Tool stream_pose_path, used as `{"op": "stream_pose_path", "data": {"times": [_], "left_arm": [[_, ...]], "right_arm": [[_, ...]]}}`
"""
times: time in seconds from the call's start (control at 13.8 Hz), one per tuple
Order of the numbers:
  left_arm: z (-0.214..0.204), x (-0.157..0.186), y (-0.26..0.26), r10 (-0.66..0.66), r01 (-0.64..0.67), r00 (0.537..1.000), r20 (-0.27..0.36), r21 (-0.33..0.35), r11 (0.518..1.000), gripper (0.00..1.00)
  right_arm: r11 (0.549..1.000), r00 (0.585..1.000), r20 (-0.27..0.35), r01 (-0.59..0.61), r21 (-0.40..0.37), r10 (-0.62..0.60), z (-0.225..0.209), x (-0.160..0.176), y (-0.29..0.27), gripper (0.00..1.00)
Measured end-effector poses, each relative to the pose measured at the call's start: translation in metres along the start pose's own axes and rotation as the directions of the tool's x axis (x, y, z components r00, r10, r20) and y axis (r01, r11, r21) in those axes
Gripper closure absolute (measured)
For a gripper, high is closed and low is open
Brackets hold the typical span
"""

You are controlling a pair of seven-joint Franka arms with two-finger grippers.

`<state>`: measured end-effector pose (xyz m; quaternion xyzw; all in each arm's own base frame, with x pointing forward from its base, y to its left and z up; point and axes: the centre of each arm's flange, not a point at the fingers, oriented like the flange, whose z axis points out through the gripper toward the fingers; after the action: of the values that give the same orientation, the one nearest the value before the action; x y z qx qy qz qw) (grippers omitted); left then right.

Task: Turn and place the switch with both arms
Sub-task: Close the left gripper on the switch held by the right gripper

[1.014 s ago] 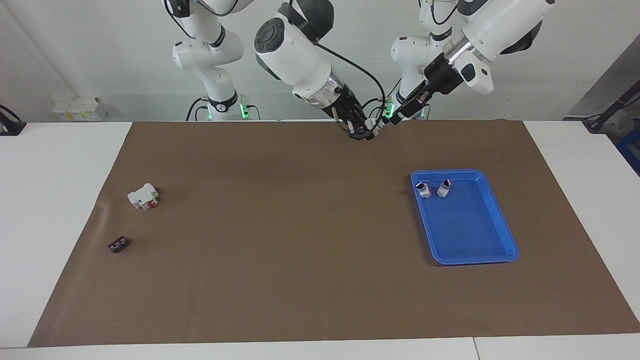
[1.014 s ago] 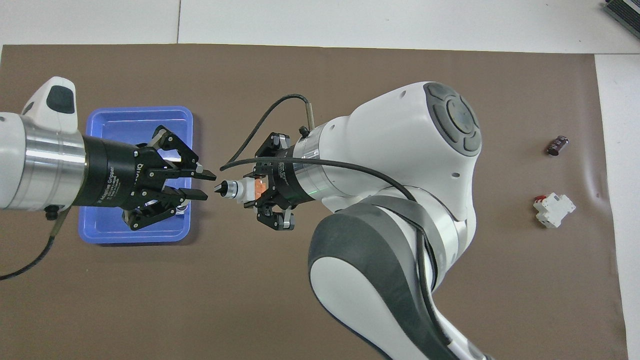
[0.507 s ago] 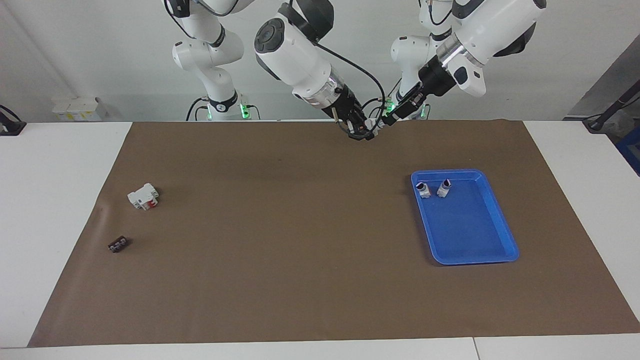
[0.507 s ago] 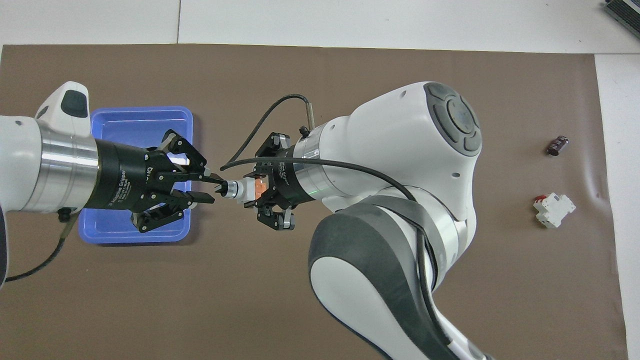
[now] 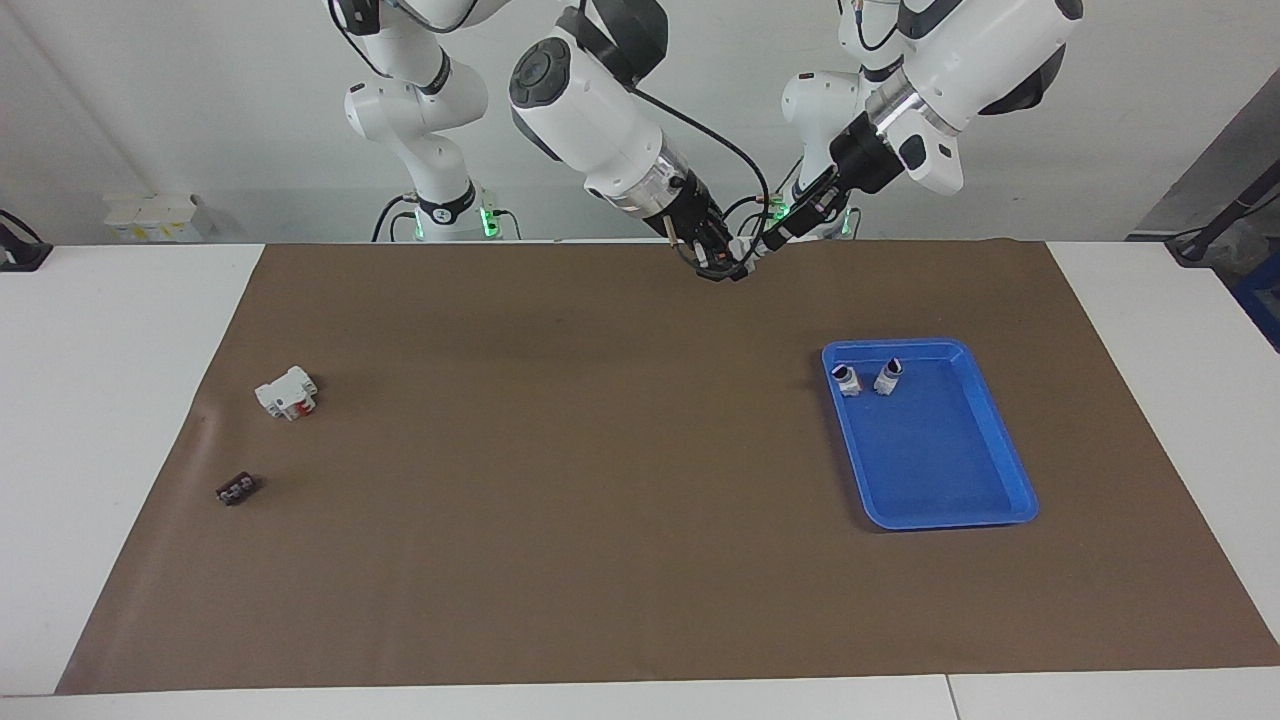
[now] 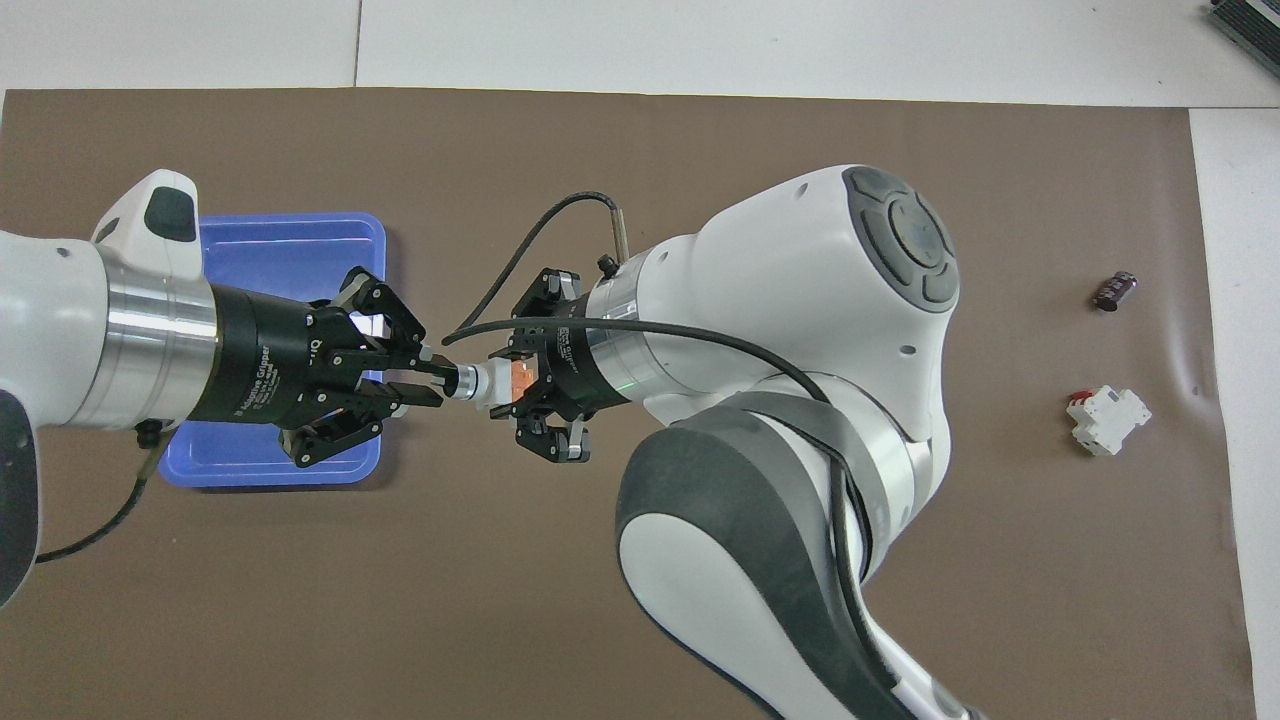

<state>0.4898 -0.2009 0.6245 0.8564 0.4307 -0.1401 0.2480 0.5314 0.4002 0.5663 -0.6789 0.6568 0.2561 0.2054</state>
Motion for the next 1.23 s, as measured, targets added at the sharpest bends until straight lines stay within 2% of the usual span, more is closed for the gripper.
{"op": "stream_pose_path", "data": {"times": [0.29,0.43,0.65,0.8,0.94,1.09,1.23], "left_arm": [[0.0008,0.0006,-0.0002,0.057,-0.057,0.998,-0.002,-0.002,0.998,0.79],[0.001,-0.0003,-0.0001,0.117,-0.117,0.993,-0.003,-0.005,0.993,0.9],[0.001,-0.0002,-0.0001,0.215,-0.215,0.977,-0.004,-0.005,0.977,0.9],[0.001,0.0001,-0.0002,0.336,-0.336,0.942,-0.005,-0.005,0.942,0.9],[0.001,0.0007,-0.0004,0.506,-0.506,0.863,-0.006,-0.005,0.863,0.9],[0.0011,0.0008,-0.001,0.693,-0.693,0.72,-0.007,-0.004,0.72,0.9],[0.0016,-0.0001,-0.0026,0.824,-0.824,0.566,-0.009,0.009,0.567,0.9]], "right_arm": [[1.0,1.0,-0.002,0.0,-0.003,0.0,0.0012,0.0002,0.0006,0.59],[1.0,1.0,-0.003,0.0,-0.007,0.0,0.0023,0.0004,0.0012,0.59],[1.0,1.0,-0.003,0.0,-0.007,0.0,0.0025,0.0003,0.0014,0.59],[1.0,1.0,-0.004,0.001,-0.008,-0.001,0.0028,0.0002,0.0016,0.59],[1.0,1.0,-0.004,0.001,-0.009,-0.001,0.0035,-0.0001,0.002,0.59],[1.0,1.0,-0.004,0.001,-0.01,-0.001,0.0046,0.0,0.0023,0.59],[1.0,1.0,-0.005,0.001,-0.014,-0.001,0.0073,-0.0004,0.003,0.59]]}}
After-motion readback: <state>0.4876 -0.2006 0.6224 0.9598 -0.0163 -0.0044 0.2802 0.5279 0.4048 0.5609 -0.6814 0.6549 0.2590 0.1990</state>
